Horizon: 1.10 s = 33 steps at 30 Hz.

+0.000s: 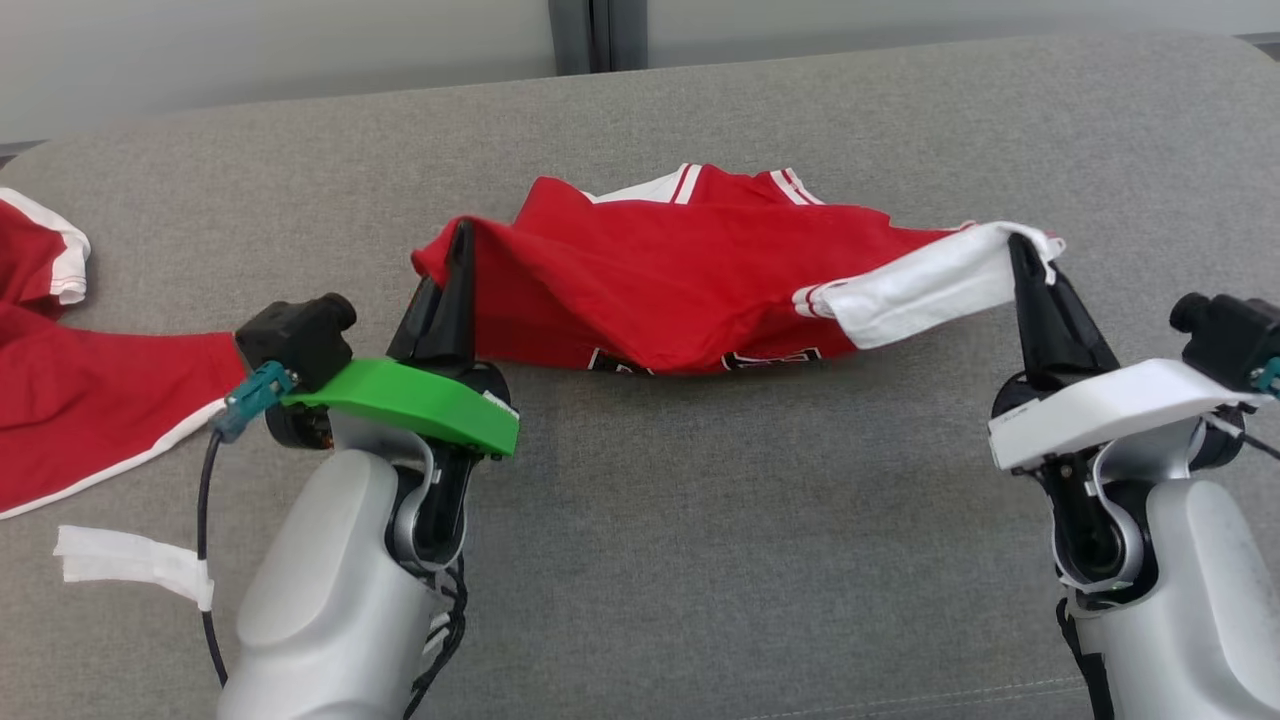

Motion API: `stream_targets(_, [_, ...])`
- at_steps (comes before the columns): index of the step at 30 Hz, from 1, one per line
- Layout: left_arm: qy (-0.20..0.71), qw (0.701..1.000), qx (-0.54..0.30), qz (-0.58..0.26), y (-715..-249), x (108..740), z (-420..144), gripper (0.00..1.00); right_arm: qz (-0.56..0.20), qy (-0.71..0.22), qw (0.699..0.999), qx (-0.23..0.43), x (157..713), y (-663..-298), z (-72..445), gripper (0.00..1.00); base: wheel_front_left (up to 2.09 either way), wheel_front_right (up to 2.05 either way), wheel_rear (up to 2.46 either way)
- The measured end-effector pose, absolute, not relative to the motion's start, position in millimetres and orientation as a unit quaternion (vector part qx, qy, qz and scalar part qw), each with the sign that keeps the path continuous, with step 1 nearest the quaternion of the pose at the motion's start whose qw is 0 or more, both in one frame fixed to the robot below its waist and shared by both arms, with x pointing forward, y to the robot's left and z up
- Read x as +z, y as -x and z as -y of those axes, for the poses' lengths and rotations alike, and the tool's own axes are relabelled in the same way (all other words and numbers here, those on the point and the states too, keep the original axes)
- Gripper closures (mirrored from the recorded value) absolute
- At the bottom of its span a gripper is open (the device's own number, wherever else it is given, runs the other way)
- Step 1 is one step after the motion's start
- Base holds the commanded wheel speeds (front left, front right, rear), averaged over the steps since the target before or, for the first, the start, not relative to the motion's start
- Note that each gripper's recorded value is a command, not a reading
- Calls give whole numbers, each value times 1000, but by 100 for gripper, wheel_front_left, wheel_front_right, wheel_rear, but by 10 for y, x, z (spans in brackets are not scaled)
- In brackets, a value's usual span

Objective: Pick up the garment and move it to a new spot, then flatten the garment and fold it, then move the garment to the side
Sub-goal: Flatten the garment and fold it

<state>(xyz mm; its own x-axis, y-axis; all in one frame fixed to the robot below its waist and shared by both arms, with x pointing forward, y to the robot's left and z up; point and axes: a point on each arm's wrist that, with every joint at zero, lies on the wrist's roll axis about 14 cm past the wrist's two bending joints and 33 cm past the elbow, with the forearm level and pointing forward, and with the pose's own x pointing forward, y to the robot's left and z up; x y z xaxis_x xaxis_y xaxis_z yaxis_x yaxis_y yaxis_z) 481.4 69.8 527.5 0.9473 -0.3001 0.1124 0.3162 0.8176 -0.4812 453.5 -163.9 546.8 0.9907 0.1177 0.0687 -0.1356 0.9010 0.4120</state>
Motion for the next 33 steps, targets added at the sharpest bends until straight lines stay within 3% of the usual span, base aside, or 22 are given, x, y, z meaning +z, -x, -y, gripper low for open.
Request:
stream_targets(14, [393,868,-263,149,-5005,7041,-679,100,190,-175,958,128,7219,-4568,1721,100,0,0,0])
stream_targets(22, [425,839,-301,159,-5041,7484,-657,100,237,-147,951,134,7841,-4636,1814,100,0,0,0])
stream_targets(26, [449,831,-296,140,-5206,7468,-640,100,240,-149,950,130,7949,-4851,1839,100,0,0,0])
stream_targets(33, [453,842,-244,161,-5775,7350,-793,100,187,-171,961,112,7585,-5625,1773,100,0,0,0])
